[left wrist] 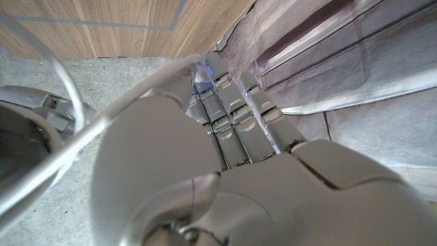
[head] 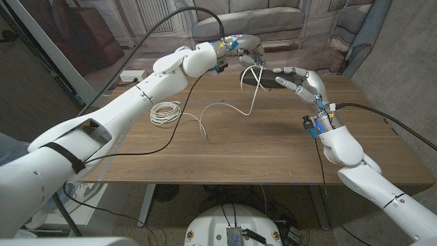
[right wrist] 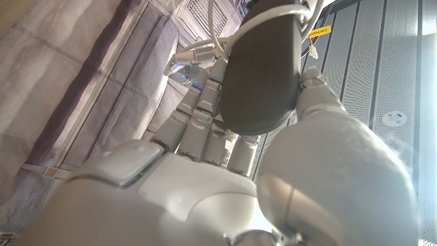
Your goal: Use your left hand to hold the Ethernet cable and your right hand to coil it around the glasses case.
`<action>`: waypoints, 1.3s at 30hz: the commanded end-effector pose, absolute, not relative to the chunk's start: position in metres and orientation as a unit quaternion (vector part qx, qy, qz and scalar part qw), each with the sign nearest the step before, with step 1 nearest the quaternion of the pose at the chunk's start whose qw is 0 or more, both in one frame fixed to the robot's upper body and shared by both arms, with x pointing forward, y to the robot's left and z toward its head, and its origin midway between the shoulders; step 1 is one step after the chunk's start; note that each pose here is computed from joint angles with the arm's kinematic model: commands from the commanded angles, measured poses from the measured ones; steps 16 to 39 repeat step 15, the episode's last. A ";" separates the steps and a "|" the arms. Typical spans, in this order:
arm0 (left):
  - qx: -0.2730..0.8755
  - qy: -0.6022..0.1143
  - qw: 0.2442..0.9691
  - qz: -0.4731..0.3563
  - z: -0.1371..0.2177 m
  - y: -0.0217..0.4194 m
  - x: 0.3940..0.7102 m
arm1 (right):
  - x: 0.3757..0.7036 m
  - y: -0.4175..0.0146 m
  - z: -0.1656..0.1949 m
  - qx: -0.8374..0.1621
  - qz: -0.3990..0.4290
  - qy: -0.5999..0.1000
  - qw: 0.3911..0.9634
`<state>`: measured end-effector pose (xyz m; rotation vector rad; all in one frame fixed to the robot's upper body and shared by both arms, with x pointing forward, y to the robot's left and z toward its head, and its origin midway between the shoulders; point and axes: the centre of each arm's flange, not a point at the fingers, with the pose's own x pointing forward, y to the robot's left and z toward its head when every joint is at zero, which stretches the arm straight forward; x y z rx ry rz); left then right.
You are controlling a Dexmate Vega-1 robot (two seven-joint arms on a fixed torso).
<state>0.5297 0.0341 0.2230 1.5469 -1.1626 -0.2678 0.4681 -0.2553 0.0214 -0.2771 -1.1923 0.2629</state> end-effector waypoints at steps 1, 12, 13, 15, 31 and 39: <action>0.654 -0.497 0.559 -0.111 0.226 0.033 0.524 | 0.468 -0.257 0.022 -0.129 0.117 -0.557 0.812; 0.657 -0.493 0.560 -0.109 0.225 0.034 0.525 | 0.473 -0.259 0.025 -0.129 0.116 -0.557 0.812; 0.657 -0.492 0.561 -0.109 0.225 0.034 0.525 | 0.473 -0.259 0.025 -0.130 0.116 -0.557 0.812; 0.657 -0.492 0.561 -0.108 0.226 0.035 0.526 | 0.474 -0.259 0.026 -0.129 0.117 -0.557 0.812; 0.657 -0.492 0.561 -0.108 0.226 0.035 0.526 | 0.474 -0.259 0.026 -0.129 0.117 -0.557 0.812; 0.657 -0.492 0.561 -0.108 0.226 0.035 0.526 | 0.474 -0.259 0.026 -0.129 0.117 -0.557 0.812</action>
